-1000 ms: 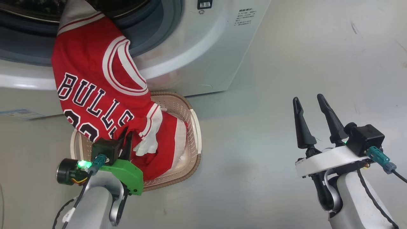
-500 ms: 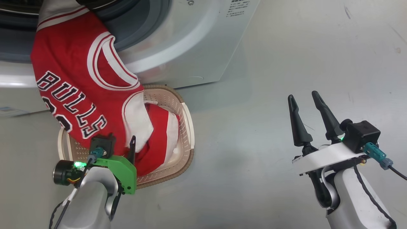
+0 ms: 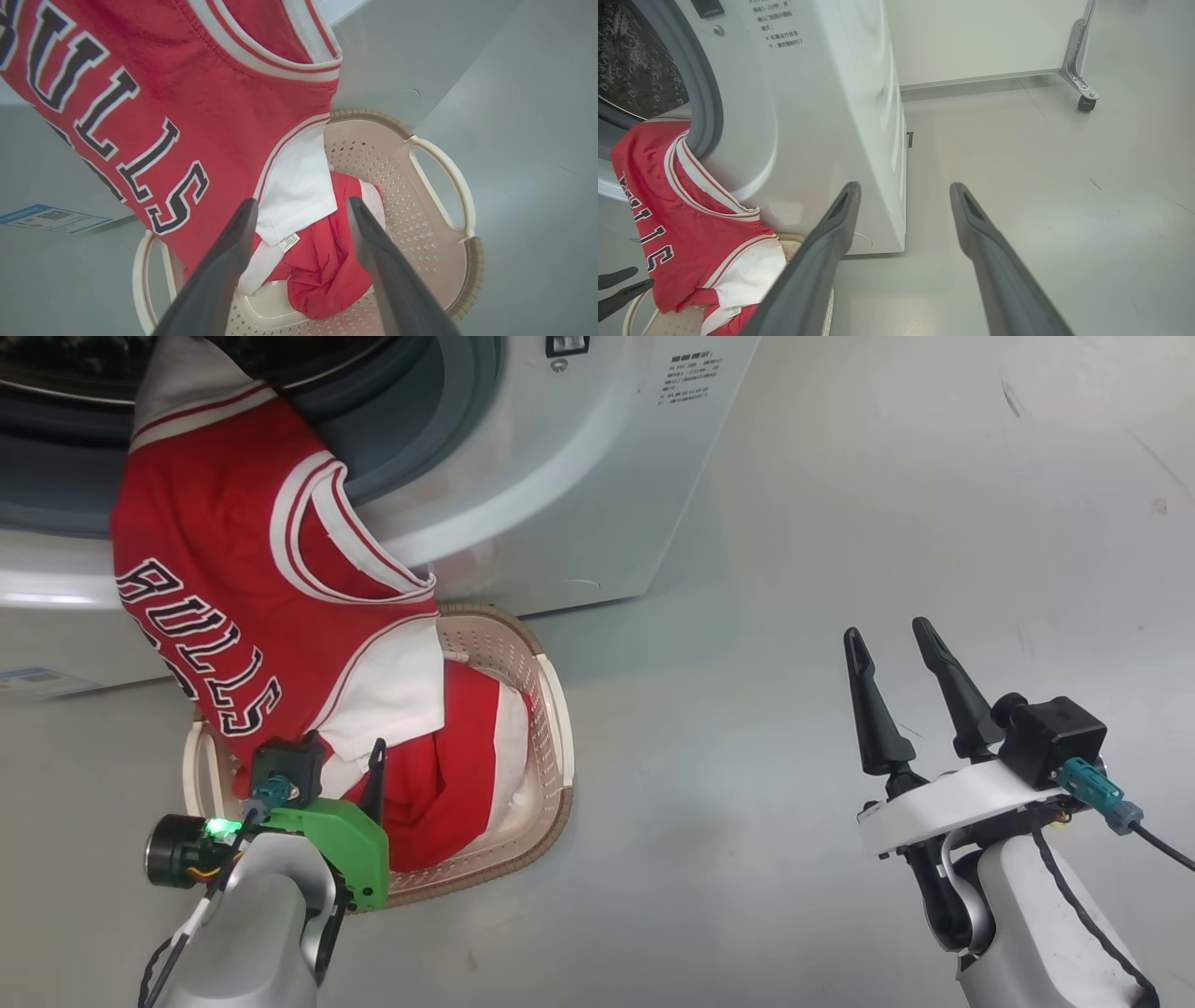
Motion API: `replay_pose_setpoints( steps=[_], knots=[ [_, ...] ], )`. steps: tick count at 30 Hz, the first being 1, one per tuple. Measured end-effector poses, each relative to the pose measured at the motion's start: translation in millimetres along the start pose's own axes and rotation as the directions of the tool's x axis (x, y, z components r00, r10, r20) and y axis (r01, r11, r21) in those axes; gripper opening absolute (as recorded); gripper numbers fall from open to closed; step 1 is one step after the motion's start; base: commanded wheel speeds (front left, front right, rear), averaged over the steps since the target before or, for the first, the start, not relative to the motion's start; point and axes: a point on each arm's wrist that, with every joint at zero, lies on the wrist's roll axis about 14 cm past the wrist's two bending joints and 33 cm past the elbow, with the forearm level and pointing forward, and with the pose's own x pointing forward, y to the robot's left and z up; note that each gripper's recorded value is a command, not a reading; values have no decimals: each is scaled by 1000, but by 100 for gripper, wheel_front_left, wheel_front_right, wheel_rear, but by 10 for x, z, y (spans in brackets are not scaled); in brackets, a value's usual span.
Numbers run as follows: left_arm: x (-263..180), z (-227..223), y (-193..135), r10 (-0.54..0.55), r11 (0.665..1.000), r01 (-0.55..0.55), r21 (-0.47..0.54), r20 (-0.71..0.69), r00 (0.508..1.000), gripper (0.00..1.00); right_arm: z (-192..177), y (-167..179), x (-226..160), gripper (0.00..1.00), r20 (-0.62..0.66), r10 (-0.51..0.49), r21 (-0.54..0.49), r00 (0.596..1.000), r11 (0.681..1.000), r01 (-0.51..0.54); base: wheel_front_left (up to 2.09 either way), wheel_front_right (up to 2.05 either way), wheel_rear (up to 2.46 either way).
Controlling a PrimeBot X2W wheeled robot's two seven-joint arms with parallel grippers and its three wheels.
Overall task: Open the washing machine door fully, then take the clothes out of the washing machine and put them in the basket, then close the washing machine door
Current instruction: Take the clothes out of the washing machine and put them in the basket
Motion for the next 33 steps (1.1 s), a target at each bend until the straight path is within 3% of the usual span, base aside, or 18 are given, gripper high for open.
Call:
replay_pose_setpoints(
  steps=[20,25,33],
  knots=[
    [-515,470,229,109,993,-98,-66,199,974,100,107,147,-217,100,23,40,-13,999,999,-40,0,0,0],
    [-763,889,246,132,989,-100,-111,343,930,100,170,241,-325,100,40,67,-23,997,998,-66,0,0,0],
    [-1102,968,244,151,988,-118,-104,415,897,100,235,362,-473,100,64,98,-28,993,995,-96,0,0,0]
  ],
)
